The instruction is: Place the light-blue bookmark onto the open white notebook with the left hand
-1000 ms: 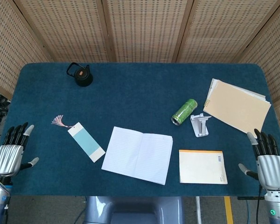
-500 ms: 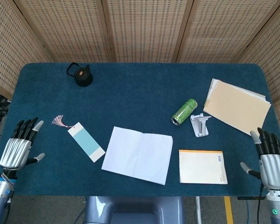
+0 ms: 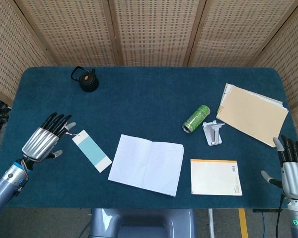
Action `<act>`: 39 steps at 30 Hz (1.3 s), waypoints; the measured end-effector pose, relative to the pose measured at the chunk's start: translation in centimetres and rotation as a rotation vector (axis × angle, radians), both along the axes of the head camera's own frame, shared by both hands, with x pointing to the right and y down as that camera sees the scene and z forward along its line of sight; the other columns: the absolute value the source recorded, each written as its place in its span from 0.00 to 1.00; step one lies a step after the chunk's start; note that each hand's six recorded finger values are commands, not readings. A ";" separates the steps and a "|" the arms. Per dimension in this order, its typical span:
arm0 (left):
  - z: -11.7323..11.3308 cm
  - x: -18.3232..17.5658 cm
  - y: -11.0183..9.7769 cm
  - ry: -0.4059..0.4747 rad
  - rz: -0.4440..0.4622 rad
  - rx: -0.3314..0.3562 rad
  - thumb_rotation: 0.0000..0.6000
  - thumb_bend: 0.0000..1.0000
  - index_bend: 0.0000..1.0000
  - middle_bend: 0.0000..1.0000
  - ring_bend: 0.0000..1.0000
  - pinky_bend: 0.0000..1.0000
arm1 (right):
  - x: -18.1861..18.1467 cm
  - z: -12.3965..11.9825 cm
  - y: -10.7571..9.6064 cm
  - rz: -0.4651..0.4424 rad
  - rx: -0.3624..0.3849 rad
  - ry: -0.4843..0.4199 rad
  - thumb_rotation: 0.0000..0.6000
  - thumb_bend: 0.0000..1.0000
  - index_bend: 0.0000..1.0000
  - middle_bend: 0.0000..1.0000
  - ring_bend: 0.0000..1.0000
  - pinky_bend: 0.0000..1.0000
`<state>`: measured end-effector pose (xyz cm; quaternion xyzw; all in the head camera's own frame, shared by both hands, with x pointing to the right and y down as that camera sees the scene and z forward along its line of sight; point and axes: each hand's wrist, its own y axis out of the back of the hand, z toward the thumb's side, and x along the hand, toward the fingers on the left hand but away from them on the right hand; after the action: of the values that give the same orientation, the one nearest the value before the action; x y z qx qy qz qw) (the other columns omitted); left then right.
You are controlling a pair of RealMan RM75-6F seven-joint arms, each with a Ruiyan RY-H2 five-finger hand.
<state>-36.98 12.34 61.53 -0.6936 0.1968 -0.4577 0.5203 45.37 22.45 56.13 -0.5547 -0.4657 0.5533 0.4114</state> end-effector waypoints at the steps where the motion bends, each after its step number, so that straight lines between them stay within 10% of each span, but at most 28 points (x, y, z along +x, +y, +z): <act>1: 0.3 0.2 -0.2 -0.002 0.023 -0.005 1.00 0.06 0.16 0.00 0.00 0.00 | 0.2 0.2 0.0 0.006 -0.004 0.008 1.00 0.10 0.00 0.00 0.00 0.00; 15: 5.4 1.4 -0.8 -0.031 0.170 -0.134 1.00 0.08 0.34 0.00 0.00 0.00 | 1.5 1.9 0.1 0.034 -0.042 0.073 1.00 0.10 0.00 0.00 0.00 0.00; 39: 9.7 4.6 -0.3 -0.095 0.272 -0.201 1.00 0.08 0.29 0.00 0.00 0.00 | 2.0 1.9 0.0 0.045 -0.027 0.074 1.00 0.10 0.00 0.00 0.00 0.00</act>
<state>-32.37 12.07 71.25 -0.7400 0.0296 -0.4326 0.5143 47.37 22.44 58.00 -0.5288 -0.4549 0.5888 0.4085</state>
